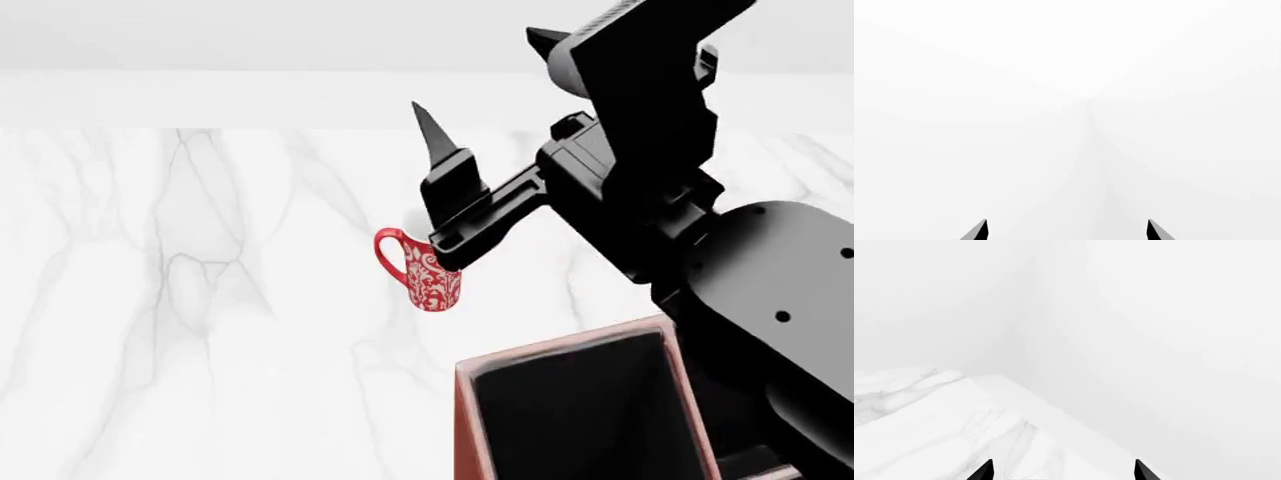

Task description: Pick up the book and place it in the left compartment of the caddy.

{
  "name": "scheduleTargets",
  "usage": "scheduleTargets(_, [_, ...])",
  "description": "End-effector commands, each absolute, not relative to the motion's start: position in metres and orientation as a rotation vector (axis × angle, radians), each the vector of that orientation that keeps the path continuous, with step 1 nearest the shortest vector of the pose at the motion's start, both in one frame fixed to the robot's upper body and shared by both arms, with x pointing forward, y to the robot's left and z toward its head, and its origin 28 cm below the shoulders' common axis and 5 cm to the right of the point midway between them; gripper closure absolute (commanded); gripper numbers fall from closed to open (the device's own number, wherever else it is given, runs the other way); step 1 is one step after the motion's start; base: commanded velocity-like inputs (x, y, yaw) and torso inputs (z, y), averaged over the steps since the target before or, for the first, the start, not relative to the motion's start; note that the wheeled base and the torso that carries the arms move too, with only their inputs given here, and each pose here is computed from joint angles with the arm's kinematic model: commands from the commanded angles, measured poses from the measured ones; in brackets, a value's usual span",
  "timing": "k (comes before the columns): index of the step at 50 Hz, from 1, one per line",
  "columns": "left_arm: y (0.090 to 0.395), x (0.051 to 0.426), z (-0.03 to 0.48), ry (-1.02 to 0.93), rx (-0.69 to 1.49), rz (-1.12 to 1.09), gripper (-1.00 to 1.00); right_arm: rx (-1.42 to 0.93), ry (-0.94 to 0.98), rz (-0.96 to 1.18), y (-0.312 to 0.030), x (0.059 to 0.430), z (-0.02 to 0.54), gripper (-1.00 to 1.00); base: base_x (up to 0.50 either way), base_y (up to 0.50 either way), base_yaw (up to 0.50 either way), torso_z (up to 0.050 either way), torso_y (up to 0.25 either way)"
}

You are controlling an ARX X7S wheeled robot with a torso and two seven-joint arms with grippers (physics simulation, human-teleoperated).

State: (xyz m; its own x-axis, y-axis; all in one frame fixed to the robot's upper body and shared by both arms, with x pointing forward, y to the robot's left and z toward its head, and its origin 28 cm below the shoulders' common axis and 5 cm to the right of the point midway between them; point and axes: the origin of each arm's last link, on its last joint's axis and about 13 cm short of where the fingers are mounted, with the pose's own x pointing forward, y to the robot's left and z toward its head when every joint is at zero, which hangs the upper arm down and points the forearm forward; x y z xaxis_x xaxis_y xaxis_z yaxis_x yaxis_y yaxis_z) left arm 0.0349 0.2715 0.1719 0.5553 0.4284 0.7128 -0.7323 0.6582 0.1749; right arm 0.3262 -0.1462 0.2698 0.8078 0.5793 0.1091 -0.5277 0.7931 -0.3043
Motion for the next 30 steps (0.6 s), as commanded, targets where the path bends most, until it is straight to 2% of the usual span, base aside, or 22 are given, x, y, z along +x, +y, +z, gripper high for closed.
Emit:
scheduleTargets(1, [0.271,0.035,0.172,-0.686,0.493,0.718,-1.00,-0.306,-0.176,0.762,-0.134,0.323,0.262,-1.00,0.00,0.00,0.00,0.000,0.000])
scheduleTargets(30, [0.269,0.042,0.170,-0.677,0.467,0.671,-1.00,-0.360,-0.130,1.041,-0.087,0.293,0.254,-1.00,0.00,0.00,0.00,0.000,0.000])
